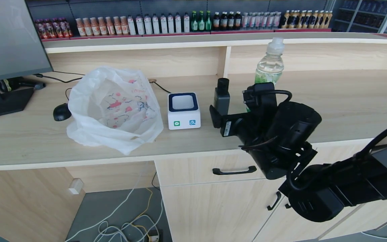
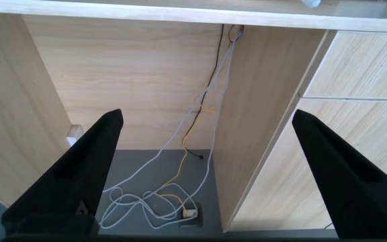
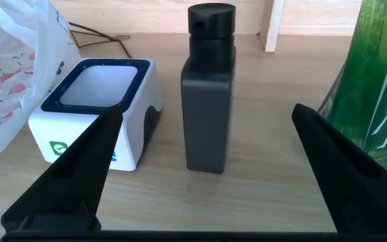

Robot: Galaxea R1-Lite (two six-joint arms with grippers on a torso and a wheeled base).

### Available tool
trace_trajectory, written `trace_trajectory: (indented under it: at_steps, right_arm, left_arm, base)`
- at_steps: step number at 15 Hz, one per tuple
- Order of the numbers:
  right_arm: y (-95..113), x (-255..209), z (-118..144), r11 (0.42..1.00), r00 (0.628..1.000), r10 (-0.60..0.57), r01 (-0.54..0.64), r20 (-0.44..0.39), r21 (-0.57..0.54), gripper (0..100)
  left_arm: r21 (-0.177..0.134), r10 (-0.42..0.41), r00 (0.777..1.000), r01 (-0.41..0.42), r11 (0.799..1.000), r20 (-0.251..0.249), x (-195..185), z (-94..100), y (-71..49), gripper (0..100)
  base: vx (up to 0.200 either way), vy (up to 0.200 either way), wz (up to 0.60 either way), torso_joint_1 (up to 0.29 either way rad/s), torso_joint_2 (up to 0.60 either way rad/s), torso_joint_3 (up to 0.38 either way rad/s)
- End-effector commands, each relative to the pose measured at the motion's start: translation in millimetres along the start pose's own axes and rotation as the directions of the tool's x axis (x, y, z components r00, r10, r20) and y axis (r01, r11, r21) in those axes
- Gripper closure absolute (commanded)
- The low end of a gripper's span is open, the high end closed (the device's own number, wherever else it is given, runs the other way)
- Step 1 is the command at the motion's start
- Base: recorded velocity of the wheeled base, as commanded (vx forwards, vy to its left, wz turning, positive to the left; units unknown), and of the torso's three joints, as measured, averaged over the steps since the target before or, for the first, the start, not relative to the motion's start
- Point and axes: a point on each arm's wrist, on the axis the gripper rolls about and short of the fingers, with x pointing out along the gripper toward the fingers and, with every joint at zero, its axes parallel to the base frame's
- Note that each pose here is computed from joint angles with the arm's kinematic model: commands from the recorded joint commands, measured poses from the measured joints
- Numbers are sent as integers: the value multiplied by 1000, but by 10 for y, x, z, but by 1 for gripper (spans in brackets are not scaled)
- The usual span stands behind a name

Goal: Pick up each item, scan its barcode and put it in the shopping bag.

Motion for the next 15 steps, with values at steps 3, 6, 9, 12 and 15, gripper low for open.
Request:
trace_trajectory:
  at_steps: [3, 6, 9, 12, 15]
  right_arm:
    - [44, 211, -54, 1000, 1000, -12, 12, -12, -9, 0]
    - [-103, 357, -82, 999, 999, -52, 52, 1, -14, 0]
    - [-78, 429, -35, 999, 999, -47, 47, -3, -9, 0]
    - [-68, 489, -27, 999, 999, -48, 48, -8, -12, 0]
    - [-75, 633, 46, 998, 998, -61, 61, -13, -17, 0]
  left_arm:
    - [0, 0, 1000, 0, 1000, 0, 0, 0, 0, 0]
    - [0, 0, 1000, 0, 1000, 0, 0, 0, 0, 0]
    - [0, 0, 1000, 0, 1000, 0, 0, 0, 0, 0]
    - [0, 0, 1000, 0, 1000, 0, 0, 0, 0, 0]
    - [0, 0, 1000, 0, 1000, 0, 0, 0, 0, 0]
  base:
    - [0, 0, 0, 0, 0, 0]
    - [0, 0, 0, 0, 0, 0]
    - [0, 0, 0, 0, 0, 0]
    - [0, 0, 0, 0, 0, 0]
    - [0, 0, 0, 0, 0, 0]
